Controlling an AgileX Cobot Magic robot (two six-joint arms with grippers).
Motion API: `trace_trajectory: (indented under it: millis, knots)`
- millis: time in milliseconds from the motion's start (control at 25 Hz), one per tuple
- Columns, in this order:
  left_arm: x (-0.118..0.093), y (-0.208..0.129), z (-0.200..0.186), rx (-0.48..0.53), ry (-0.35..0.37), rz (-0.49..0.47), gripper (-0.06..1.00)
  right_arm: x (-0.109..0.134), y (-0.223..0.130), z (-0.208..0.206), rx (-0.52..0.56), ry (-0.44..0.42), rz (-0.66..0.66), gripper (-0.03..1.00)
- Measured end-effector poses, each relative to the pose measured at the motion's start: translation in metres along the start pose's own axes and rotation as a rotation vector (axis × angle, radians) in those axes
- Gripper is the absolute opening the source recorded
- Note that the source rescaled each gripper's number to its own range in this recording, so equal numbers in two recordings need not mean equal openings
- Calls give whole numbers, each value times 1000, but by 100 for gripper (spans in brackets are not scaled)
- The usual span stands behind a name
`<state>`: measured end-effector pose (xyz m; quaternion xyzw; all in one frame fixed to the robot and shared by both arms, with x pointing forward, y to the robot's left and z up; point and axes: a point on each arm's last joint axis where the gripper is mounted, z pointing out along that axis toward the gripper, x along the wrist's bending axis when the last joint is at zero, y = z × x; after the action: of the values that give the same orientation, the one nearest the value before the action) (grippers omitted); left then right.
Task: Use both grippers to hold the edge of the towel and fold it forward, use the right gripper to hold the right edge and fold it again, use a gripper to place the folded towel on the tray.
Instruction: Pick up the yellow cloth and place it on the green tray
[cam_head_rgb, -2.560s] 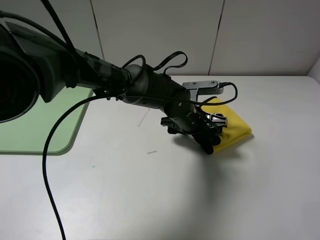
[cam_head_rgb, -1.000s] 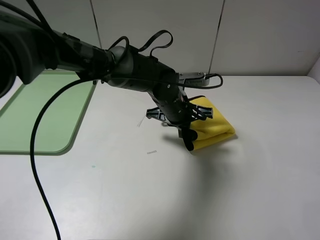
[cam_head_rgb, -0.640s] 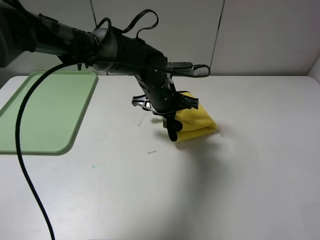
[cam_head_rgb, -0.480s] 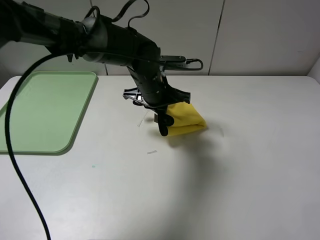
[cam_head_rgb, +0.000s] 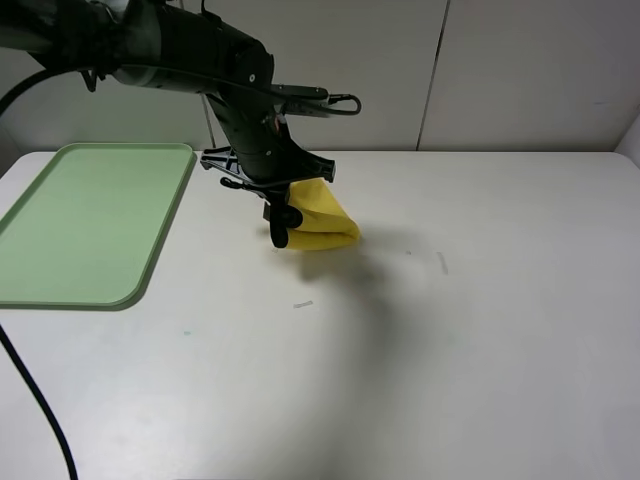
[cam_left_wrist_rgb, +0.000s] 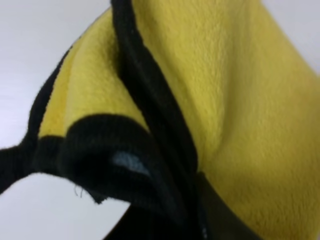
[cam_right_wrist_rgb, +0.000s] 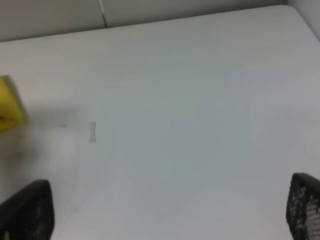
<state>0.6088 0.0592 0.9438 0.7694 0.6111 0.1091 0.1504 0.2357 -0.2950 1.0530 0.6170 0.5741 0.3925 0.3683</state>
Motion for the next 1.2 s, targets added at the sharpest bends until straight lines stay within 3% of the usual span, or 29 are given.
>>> trace_trajectory:
  millis: [480, 1200]
  knots:
    - [56, 11, -2, 50, 68, -35, 9, 0, 0, 0, 0, 0, 0, 100]
    - [164, 19, -4, 67, 158, -264, 9, 0, 0, 0, 0, 0, 0, 100]
